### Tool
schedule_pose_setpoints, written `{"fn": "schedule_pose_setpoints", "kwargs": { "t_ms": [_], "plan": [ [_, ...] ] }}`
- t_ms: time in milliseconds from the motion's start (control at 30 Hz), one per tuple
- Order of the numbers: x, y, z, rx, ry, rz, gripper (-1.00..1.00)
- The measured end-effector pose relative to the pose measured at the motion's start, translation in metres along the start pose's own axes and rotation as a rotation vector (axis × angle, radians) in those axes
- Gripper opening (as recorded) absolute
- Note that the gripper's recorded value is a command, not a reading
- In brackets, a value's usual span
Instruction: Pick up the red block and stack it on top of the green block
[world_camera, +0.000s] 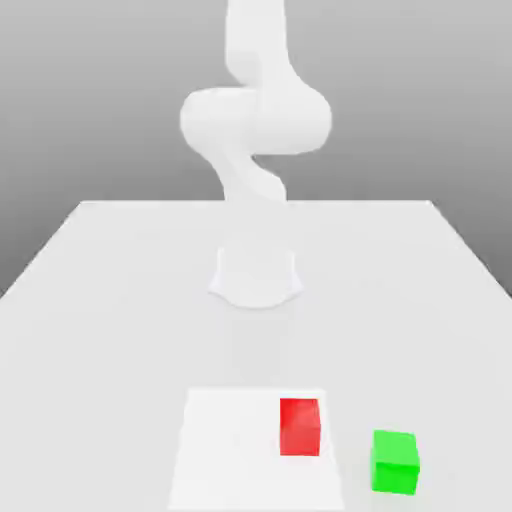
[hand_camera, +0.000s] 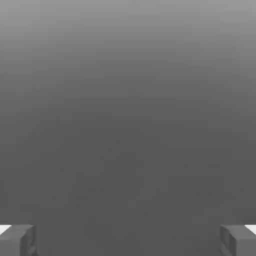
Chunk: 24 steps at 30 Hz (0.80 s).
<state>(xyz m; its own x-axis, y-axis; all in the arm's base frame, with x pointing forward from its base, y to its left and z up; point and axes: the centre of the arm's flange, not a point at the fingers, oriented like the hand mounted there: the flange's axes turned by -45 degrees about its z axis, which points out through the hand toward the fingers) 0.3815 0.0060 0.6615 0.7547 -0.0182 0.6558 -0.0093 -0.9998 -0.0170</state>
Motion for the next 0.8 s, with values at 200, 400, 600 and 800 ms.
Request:
{"fn": "schedule_pose_setpoints", "kwargs": {
  "t_ms": [200,400,600,800],
  "plan": [
    [-0.045,-0.015,0.14,0.007,-0.212,0.007,0.0],
    [-0.124,-0.029,0.251,0.003,-0.417,0.011,0.0],
    [-0.229,-0.04,0.329,-0.01,-0.621,0.007,0.0],
    [-0.303,-0.042,0.38,-0.021,-0.714,0.008,0.0]
  ]
}}
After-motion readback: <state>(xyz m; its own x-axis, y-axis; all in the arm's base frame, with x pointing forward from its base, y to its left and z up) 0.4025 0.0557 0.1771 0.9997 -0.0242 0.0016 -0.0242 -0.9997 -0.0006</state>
